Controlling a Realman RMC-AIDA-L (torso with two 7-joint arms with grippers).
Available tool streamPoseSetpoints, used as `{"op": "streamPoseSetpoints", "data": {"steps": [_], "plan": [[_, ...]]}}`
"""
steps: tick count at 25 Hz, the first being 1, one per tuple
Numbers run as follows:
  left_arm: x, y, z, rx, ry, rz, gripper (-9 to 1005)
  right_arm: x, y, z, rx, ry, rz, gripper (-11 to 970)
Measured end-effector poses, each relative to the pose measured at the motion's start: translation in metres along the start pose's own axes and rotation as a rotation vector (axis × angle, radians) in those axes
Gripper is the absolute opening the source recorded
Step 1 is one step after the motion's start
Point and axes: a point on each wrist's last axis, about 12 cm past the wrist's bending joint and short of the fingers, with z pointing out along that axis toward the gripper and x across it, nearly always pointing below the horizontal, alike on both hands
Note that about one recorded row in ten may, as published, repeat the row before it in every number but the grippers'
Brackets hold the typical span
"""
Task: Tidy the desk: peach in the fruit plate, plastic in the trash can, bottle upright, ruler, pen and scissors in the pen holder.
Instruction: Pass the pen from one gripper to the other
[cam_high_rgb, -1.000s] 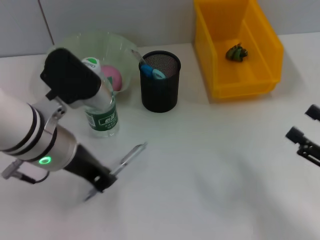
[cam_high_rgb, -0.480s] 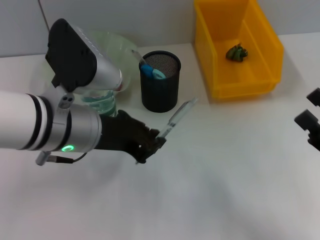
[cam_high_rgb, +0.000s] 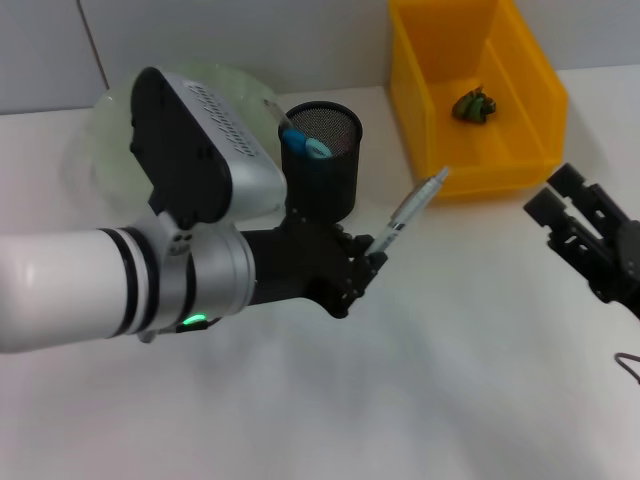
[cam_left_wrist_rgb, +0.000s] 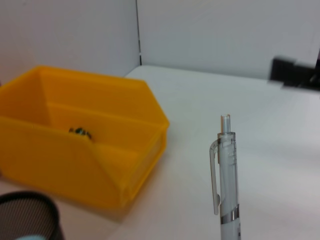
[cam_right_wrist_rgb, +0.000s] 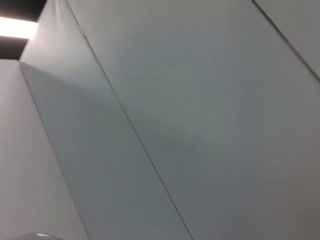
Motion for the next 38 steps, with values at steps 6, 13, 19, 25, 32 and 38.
{"op": "streamPoseSetpoints", "data": {"steps": [6,13,19,25,32,38], "plan": [[-0.001,-0.006,0.008,-0.003,-0.042,-0.003,171,0.008,-0.001,0.015,-0.003,0.031,0.029,709],[0.003,-0.01,0.014,0.0,-0.04,-0.007,184,0.017,-0.003,0.028,0.003,0.072,0.052,700],[0.0,-0.011,0.016,0.002,-0.046,0.001,194,0.019,-0.006,0.037,-0.005,0.098,0.051,692],[0.0,-0.01,0.015,-0.003,-0.049,0.002,205,0.023,-0.007,0.043,0.008,0.113,0.062,684],[-0.001,-0.011,0.016,0.0,-0.049,0.006,217,0.024,-0.007,0.047,-0.007,0.134,0.062,675],[-0.001,-0.011,0.016,0.001,-0.049,0.007,227,0.024,-0.007,0.049,-0.013,0.136,0.059,529]]}}
